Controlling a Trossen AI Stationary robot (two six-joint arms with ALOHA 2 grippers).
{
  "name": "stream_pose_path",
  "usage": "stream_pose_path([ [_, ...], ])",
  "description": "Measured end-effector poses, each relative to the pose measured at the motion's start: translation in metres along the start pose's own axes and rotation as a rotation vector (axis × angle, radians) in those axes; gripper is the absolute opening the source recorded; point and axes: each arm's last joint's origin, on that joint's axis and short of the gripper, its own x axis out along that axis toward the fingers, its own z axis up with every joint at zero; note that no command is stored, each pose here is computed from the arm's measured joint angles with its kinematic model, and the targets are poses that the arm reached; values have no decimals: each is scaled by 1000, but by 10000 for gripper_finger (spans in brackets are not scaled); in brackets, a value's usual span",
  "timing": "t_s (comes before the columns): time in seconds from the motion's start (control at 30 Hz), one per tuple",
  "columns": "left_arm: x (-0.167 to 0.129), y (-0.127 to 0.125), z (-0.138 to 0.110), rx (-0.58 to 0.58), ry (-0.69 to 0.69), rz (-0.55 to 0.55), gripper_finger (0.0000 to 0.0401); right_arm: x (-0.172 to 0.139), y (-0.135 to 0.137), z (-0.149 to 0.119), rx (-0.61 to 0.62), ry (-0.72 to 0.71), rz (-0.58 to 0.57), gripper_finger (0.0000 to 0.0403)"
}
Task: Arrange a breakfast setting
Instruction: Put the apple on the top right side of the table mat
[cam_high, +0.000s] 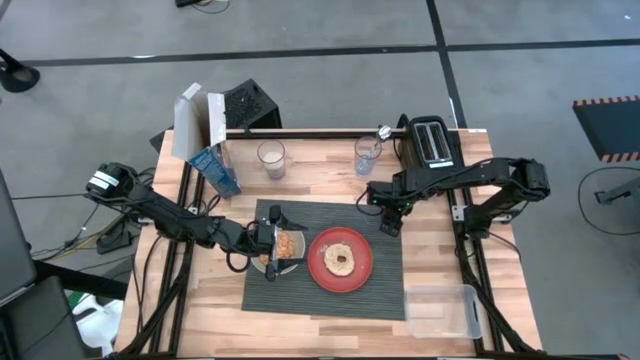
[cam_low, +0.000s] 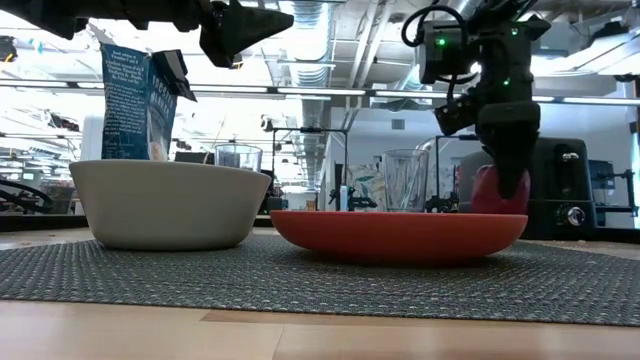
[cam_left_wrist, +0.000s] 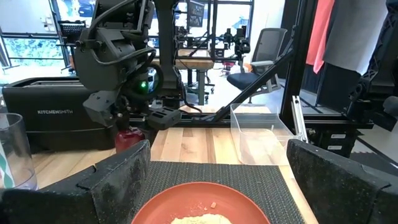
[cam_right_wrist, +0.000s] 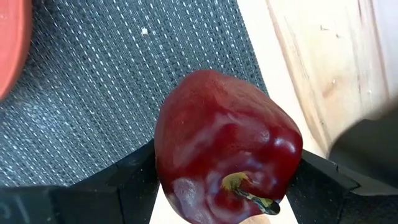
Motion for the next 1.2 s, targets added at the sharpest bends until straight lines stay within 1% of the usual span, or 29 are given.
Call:
stream_pose_path([
  [0.2,0,0,0,-1,-4,0,364,2,1,1,16,6,-2,311],
  [0.33,0,0,1,-2,-5,-1,364,16,6,4,11,60,-24,311],
  [0.5,0,0,1,-6,-8,-1,364,28,13,9,-34,101,-53,311],
  [0.7,0,0,1,-5,-5,-3,364,21,16,15,-37,86,-48,312],
  [0.8,0,0,0,-5,-4,-2,364,20,17,17,-37,78,-41,321],
  [1.03,0,0,0,-4,-4,-3,364,20,19,19,-36,67,-19,358],
  [1.2,0,0,0,-4,-4,-3,364,18,18,17,-41,79,-23,363],
])
